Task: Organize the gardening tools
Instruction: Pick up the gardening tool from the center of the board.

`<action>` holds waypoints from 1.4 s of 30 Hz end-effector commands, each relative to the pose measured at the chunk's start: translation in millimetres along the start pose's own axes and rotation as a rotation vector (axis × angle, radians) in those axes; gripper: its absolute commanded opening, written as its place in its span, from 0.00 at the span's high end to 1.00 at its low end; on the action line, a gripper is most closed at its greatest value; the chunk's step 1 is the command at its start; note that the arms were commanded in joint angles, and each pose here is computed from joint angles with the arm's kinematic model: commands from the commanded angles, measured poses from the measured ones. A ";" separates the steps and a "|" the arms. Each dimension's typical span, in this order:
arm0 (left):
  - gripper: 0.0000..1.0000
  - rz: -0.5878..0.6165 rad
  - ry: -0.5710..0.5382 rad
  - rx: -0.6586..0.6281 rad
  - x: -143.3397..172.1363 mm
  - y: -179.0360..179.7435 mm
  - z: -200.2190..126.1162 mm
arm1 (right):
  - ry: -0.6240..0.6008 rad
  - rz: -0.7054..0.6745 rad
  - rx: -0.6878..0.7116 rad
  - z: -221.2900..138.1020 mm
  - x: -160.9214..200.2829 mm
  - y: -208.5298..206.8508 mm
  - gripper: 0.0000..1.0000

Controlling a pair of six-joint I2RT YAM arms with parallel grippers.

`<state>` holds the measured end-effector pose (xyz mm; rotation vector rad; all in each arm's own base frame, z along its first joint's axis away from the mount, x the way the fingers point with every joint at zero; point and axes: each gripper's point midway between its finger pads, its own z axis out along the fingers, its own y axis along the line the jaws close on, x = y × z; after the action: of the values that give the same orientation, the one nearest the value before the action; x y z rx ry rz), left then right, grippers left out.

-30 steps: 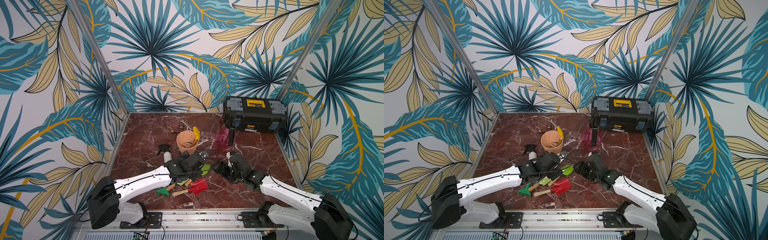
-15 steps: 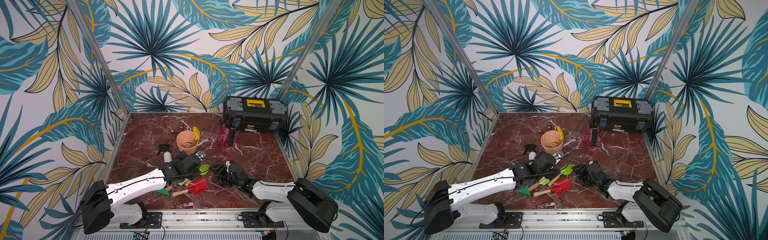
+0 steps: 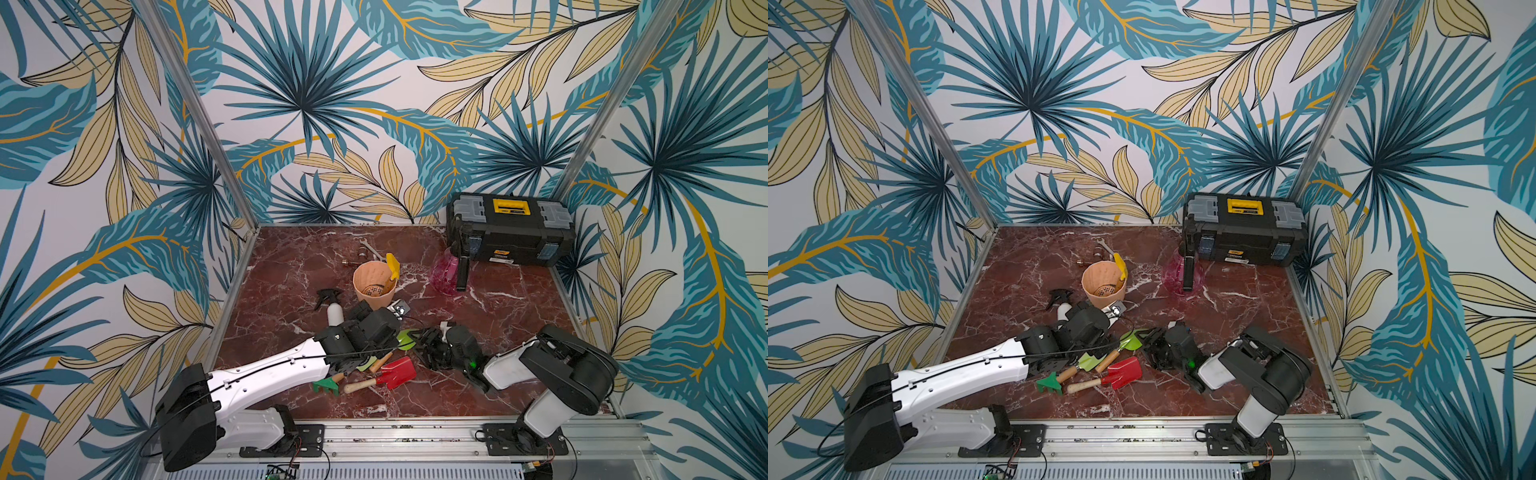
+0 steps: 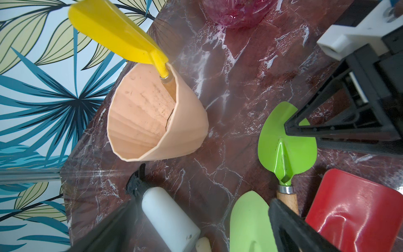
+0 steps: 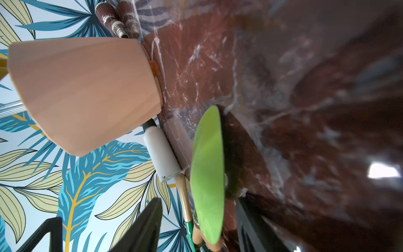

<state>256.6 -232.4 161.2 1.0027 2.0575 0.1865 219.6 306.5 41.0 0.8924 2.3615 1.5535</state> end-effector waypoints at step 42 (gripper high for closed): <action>0.00 0.008 -0.018 -0.038 -1.1 8.0 -4.8 | -0.029 -0.090 -0.095 17.2 -0.6 29.8 1.00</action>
<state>258.2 -229.1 160.8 1.0004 2.0493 0.2167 237.4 326.1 58.3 0.7956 2.2640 1.5938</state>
